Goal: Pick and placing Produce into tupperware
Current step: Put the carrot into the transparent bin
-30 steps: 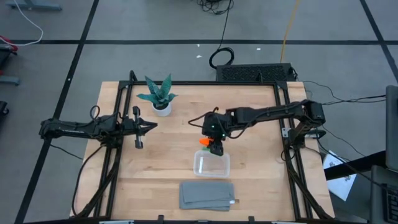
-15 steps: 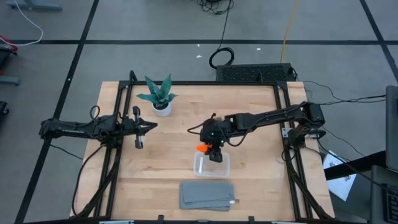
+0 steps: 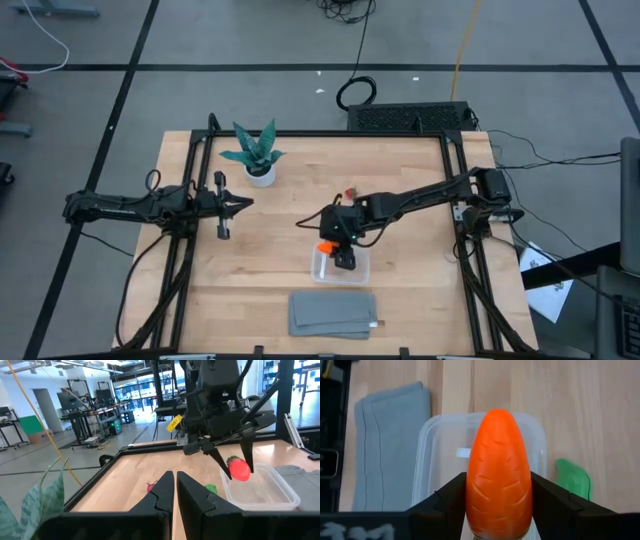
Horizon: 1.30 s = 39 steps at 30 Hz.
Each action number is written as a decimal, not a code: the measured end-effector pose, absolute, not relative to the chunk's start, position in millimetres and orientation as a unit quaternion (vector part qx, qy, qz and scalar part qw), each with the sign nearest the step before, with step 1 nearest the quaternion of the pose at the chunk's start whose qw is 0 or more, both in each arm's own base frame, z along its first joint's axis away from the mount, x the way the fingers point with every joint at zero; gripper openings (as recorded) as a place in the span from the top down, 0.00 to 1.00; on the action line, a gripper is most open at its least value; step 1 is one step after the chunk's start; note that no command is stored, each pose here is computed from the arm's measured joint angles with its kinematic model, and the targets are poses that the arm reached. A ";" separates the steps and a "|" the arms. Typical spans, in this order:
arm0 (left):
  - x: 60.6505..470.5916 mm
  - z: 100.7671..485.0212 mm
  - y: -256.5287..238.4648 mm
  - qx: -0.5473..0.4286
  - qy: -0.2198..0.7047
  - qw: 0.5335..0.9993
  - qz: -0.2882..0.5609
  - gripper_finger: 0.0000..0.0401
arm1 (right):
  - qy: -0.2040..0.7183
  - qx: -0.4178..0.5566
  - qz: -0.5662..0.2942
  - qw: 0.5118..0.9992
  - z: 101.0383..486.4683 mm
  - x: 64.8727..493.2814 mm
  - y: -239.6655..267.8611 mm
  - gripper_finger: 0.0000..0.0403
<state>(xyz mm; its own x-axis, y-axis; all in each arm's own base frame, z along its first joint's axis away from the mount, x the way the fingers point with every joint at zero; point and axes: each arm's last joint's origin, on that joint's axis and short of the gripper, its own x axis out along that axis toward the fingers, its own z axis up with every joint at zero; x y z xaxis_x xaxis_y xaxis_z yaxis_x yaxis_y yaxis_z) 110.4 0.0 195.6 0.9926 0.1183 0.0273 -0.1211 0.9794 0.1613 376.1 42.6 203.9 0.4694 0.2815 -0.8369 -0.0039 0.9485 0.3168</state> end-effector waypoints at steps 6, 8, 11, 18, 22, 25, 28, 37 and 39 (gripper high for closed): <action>110.3 195.7 0.0 0.082 -0.009 0.995 0.060 0.94 | 0.497 0.156 0.075 0.850 188.1 372.4 41.8 0.56; 110.4 195.7 0.0 0.082 -0.009 0.995 0.060 0.94 | 0.492 0.164 0.073 0.852 183.4 371.0 41.9 0.56; 110.3 195.7 0.0 0.082 -0.010 0.995 0.060 0.94 | 0.491 0.173 0.069 0.851 178.6 369.9 42.8 0.56; 110.4 195.7 0.0 0.082 -0.009 0.995 0.060 0.94 | 0.487 0.160 0.088 0.854 179.7 369.1 55.3 0.56; 110.4 195.7 0.0 0.082 -0.009 0.995 0.060 0.94 | 0.486 0.152 0.097 0.855 180.0 368.6 61.0 0.56; 110.4 195.7 0.0 0.082 -0.010 0.995 0.060 0.94 | 0.485 0.147 0.101 0.856 180.1 368.4 63.0 0.56; 110.3 195.7 0.0 0.080 -0.010 0.995 0.060 0.94 | 0.477 0.146 0.104 0.860 181.0 369.6 65.1 0.56; 110.4 195.1 0.0 0.074 -0.007 0.995 0.059 0.94 | 0.457 0.067 0.112 0.880 182.0 369.4 77.8 0.57; 110.4 194.9 0.0 0.070 -0.006 0.996 0.059 0.94 | 0.454 0.038 0.116 0.883 181.9 368.8 80.8 0.56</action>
